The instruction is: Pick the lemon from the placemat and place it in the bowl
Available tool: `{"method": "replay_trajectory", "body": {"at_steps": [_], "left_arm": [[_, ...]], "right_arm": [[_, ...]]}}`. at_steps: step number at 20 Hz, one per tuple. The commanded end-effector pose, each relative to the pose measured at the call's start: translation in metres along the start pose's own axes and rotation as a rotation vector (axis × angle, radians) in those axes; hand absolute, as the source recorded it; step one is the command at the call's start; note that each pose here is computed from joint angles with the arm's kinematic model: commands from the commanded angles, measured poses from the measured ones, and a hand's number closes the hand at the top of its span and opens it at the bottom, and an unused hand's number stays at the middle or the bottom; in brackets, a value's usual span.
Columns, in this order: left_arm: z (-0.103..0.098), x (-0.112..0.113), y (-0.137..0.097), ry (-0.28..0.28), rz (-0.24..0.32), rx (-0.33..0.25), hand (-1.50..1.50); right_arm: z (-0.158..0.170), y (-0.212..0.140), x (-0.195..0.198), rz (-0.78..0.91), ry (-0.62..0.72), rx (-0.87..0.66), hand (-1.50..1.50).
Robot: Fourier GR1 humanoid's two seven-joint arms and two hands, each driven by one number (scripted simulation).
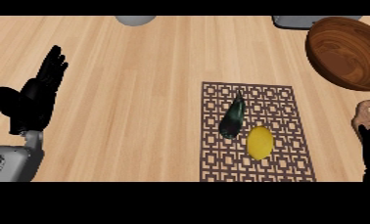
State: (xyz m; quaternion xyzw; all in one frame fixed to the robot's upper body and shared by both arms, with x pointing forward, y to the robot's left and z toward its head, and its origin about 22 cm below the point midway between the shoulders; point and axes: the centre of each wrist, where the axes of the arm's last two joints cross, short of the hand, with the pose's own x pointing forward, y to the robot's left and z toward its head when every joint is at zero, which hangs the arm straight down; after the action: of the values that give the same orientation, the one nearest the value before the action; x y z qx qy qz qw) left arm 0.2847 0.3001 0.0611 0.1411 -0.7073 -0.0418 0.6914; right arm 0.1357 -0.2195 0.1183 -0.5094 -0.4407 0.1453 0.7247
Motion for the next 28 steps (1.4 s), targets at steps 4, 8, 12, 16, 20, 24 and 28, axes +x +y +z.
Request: {"method": "replay_trajectory", "body": {"at_steps": [4,8,12,16,20,24,28], "left_arm": [[0.004,0.001,0.009,0.01,0.006,0.001,0.0],[-0.005,-0.001,-0.005,-0.007,0.012,-0.013,0.0],[-0.003,0.005,0.009,-0.007,0.0,-0.001,0.0],[-0.004,-0.004,0.002,0.012,-0.004,-0.004,0.0],[0.002,0.003,0.001,0.017,0.009,0.018,0.0],[0.002,0.003,-0.008,0.011,0.011,0.02,0.0],[0.013,0.0,0.011,0.024,-0.013,0.033,0.0]], "right_arm": [[-0.013,0.007,0.027,0.089,0.181,0.258,-1.5],[-0.024,0.016,0.047,0.113,0.172,0.363,-1.5],[-0.033,0.034,0.039,0.189,0.237,0.475,-1.5],[-0.044,0.042,0.052,0.233,0.255,0.503,-1.5],[-0.055,0.042,0.05,0.304,0.227,0.396,-1.5],[-0.05,0.046,0.071,0.337,0.201,0.343,-1.5],[-0.052,0.075,0.062,0.313,0.214,0.379,-1.5]]}}
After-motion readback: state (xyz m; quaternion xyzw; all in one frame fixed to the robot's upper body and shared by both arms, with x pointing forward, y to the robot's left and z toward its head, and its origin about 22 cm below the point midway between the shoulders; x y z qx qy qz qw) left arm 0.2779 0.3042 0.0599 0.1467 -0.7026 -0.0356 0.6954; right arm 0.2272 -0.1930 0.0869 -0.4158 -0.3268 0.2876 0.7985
